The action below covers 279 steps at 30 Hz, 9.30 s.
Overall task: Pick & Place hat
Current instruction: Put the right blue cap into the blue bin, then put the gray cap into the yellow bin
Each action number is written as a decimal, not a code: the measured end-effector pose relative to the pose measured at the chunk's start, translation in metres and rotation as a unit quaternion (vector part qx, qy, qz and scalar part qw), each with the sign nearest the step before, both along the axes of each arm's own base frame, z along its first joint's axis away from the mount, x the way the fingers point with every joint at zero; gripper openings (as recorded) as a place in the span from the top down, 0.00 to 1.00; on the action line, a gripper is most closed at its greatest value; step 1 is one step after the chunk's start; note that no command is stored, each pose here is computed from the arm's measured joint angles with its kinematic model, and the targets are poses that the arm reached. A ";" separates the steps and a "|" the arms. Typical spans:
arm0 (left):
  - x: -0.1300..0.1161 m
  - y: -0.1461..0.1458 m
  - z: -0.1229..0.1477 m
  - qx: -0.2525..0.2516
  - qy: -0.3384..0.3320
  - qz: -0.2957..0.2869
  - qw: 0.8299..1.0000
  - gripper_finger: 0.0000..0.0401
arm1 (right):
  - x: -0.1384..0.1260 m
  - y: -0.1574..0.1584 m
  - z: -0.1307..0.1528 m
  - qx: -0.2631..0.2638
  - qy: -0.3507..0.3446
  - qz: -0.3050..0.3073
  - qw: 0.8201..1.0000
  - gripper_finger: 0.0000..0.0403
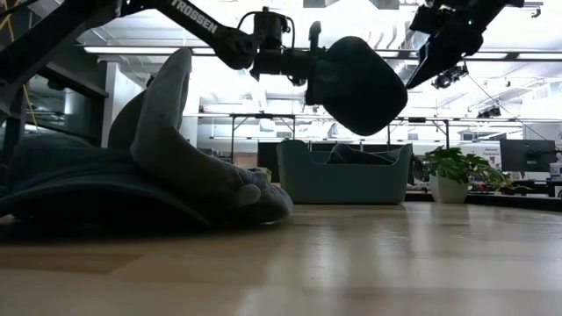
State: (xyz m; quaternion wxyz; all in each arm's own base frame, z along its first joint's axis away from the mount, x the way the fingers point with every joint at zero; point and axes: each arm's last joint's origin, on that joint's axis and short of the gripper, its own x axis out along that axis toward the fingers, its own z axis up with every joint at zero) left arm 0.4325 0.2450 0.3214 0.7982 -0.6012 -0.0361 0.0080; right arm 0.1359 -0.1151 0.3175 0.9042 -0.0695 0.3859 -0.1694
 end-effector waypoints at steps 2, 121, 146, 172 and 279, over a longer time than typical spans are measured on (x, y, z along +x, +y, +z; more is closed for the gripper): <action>0.000 0.000 0.000 0.000 0.000 0.000 1.000 1.00 | 0.004 0.001 -0.005 -0.014 0.006 -0.007 1.000 0.60; -0.082 -0.079 0.131 0.382 -0.180 -0.394 0.817 0.58 | 0.148 -0.178 -0.072 0.187 0.442 0.013 0.877 0.99; -0.082 -0.079 0.131 0.381 -0.179 -0.393 0.817 0.58 | 0.157 -0.174 -0.073 0.126 0.480 -0.045 0.867 0.44; -0.059 -0.117 0.070 0.362 -0.019 -0.384 0.849 0.58 | 0.082 -0.071 0.104 0.231 0.095 -0.036 0.968 0.46; -0.081 -0.426 -0.092 -0.067 0.658 0.230 0.713 0.58 | -0.052 0.097 0.193 0.105 -0.077 0.209 0.969 0.51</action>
